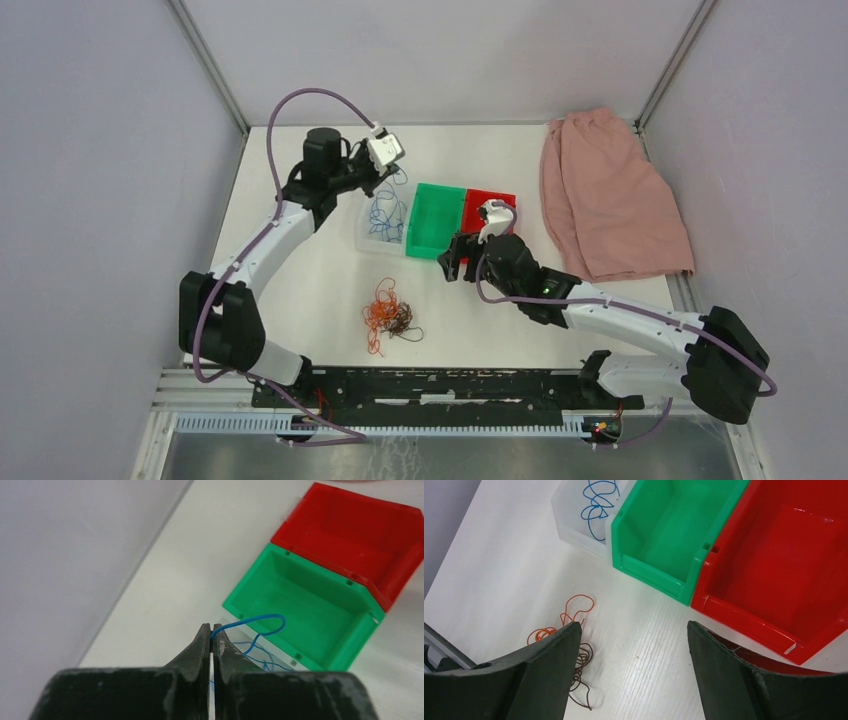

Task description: Untangle the cables

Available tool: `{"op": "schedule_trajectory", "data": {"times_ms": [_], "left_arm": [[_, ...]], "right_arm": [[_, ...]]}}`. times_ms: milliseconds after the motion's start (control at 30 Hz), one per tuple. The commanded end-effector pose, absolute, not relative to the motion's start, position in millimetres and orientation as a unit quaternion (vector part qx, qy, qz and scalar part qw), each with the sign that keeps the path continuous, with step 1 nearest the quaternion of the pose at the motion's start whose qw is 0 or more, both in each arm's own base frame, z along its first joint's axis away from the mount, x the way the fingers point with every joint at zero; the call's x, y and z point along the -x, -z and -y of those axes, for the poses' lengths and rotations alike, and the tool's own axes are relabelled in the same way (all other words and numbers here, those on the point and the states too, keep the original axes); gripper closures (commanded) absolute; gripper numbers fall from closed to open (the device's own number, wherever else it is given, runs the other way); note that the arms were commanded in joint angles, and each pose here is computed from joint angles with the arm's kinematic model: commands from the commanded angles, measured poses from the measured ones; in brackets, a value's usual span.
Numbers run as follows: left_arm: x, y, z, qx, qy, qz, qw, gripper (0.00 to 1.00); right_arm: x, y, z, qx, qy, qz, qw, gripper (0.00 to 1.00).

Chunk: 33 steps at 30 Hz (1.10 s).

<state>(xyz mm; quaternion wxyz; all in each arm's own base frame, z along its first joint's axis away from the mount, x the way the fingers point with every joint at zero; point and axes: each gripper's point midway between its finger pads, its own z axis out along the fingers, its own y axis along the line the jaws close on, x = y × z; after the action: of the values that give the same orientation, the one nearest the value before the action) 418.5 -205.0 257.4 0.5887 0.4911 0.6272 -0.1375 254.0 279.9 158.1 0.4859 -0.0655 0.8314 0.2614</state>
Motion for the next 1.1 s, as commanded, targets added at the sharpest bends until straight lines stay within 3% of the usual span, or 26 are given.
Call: {"op": "schedule_trajectory", "data": {"times_ms": [0, 267, 600, 767, 833, 900, 1067], "left_arm": [[-403.6, -227.6, 209.7, -0.502, 0.146, -0.653, 0.548, 0.97], [-402.7, -185.9, 203.5, -0.475, 0.15, -0.715, 0.491, 0.97], [-432.0, -119.1, 169.0, -0.466, 0.051, -0.787, 0.4, 0.97], [-443.1, -110.2, 171.7, -0.47, 0.043, -0.789, 0.393, 0.9], [-442.6, -107.8, 171.0, -0.475, 0.041, -0.789, 0.387, 0.77], [-439.8, -108.6, 169.8, -0.485, 0.039, -0.786, 0.381, 0.55], [-429.1, -120.3, 166.7, -0.502, 0.041, -0.783, 0.365, 0.34]], "right_arm": [[-256.7, -172.2, -274.5, 0.049, -0.27, -0.819, 0.503, 0.16], [-254.2, -180.0, -268.9, 0.043, -0.275, -0.814, 0.51, 0.16], [-255.3, -178.8, -265.5, 0.039, -0.271, -0.814, 0.512, 0.16], [-256.3, -179.5, -263.9, 0.038, -0.27, -0.814, 0.513, 0.16], [-256.5, -180.8, -263.6, 0.04, -0.269, -0.814, 0.513, 0.16], [-257.1, -182.2, -263.8, 0.042, -0.269, -0.814, 0.513, 0.16], [-258.9, -190.1, -265.0, 0.06, -0.259, -0.819, 0.509, 0.16]]}}
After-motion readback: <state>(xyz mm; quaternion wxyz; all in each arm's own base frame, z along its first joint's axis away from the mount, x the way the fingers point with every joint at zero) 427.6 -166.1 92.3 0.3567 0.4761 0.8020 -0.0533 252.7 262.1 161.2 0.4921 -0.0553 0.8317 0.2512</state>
